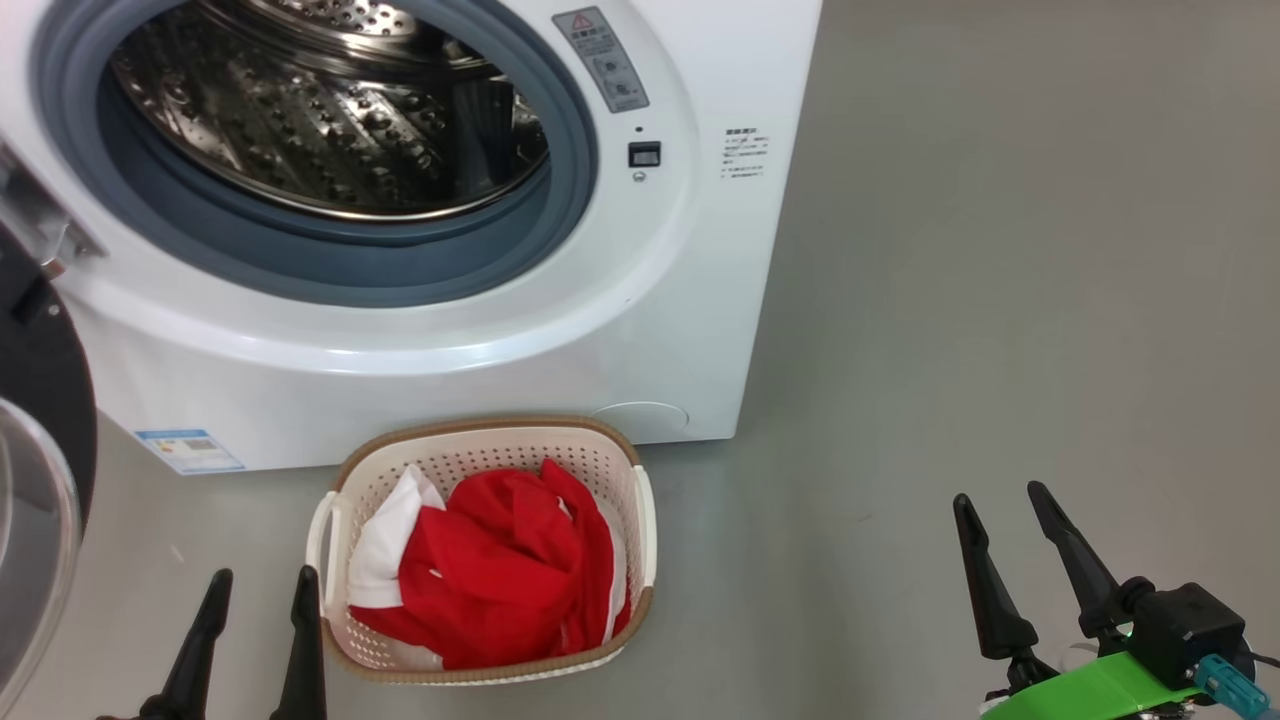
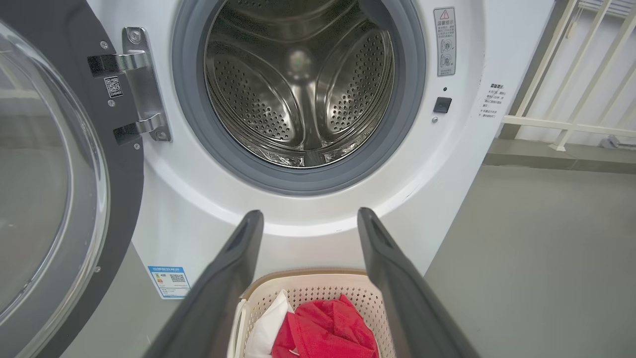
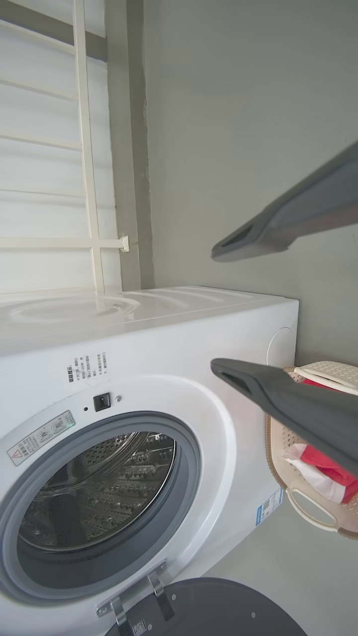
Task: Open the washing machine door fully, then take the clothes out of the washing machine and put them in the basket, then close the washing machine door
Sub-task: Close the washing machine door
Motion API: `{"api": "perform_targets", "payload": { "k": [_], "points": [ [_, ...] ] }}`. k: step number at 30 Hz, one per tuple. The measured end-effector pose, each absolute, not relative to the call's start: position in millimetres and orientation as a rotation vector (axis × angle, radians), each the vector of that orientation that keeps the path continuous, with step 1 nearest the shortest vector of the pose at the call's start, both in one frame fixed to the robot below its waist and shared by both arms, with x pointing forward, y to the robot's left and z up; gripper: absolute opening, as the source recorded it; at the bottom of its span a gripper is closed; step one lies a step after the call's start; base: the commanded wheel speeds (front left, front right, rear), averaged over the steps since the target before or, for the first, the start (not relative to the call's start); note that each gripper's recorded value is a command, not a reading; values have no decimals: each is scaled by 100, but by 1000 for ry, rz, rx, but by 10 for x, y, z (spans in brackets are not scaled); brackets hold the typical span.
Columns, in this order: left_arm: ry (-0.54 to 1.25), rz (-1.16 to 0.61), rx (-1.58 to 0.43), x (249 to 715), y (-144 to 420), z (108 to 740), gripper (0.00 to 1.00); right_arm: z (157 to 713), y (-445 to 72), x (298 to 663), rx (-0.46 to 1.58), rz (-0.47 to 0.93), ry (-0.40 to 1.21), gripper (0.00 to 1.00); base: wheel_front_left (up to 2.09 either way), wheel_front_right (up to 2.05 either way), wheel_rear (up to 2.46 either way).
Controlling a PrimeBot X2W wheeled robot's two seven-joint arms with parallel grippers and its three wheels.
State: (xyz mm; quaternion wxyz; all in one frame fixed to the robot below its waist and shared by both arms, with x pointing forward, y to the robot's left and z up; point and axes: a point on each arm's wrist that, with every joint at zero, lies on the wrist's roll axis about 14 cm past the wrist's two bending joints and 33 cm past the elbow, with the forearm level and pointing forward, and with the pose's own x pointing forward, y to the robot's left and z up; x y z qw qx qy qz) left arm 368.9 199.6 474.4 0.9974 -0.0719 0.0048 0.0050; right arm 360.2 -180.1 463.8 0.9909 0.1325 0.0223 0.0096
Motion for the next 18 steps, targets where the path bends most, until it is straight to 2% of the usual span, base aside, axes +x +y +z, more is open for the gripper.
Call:
{"api": "perform_targets", "payload": {
  "k": [8, 18],
  "points": [
    [17, 74, -155, 3573, 2183, 4715, 100, 4623, -1624, 3681, 268, 78, 54, 100, 0, 0, 0],
    [34, 249, -206, 3237, 2628, 4630, 100, 4634, -1090, 3880, 250, 269, 66, 100, 0, 0, 0]
  ]
}}
